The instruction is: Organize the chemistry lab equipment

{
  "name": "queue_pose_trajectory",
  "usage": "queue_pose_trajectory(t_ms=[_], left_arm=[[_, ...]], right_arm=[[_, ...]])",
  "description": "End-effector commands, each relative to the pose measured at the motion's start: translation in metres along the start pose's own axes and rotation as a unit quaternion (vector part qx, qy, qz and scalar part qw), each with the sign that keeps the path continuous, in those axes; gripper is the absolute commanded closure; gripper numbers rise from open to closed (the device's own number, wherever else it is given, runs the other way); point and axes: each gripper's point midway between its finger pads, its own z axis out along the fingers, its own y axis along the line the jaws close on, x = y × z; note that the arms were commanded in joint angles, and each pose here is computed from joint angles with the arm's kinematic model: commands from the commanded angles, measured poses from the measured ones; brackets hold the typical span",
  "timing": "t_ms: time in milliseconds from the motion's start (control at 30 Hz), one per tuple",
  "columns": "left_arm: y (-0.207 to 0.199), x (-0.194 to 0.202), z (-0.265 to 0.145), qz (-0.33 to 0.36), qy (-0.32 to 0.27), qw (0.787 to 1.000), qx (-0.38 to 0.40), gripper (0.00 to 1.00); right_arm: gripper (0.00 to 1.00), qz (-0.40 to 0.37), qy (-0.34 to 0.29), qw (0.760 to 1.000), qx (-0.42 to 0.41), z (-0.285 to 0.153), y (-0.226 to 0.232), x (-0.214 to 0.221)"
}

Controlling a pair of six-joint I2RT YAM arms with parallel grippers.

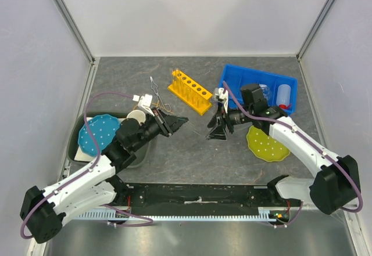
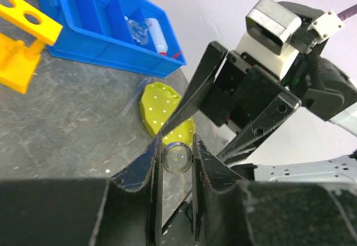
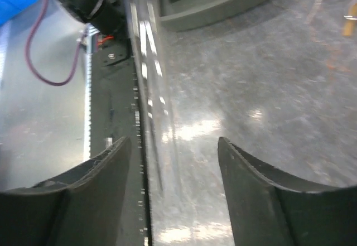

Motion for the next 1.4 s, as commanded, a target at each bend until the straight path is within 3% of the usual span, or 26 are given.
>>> queue_pose_trajectory(t_ms=[0, 167, 400, 567, 967, 1367], left_arm=[[-0.002, -0.039, -0.004, 0.109, -0.029, 0.992, -0.055, 0.94], [0.022, -0.073, 0.002, 0.205, -0.025, 0.969, -0.137, 0.94], [0.054, -0.119, 0.045, 0.274, -0.021, 0.942, -0.192, 0.95], [0.054, -0.146, 0.087, 0.314, -0.035, 0.929, -0.192, 0.95], [0.083, -0.153, 0.152, 0.346, -0.002, 0.915, -0.208, 0.95], [0.099, -0.142, 0.166, 0.345, 0.027, 0.914, -0.213, 0.95]], right_arm=[[0.21, -0.06, -0.019, 0.995, 0.078, -0.032, -0.028, -0.026], [0.16, -0.066, -0.022, 0.98, 0.188, -0.076, -0.081, -0.017], [0.09, -0.048, -0.01, 0.973, 0.225, -0.1, -0.106, 0.023], [0.09, -0.059, -0.022, 0.968, 0.241, -0.115, -0.104, 0.022], [0.09, -0.075, -0.025, 0.966, 0.246, -0.117, -0.1, 0.019], [0.08, -0.073, -0.026, 0.967, 0.244, -0.117, -0.099, 0.019]])
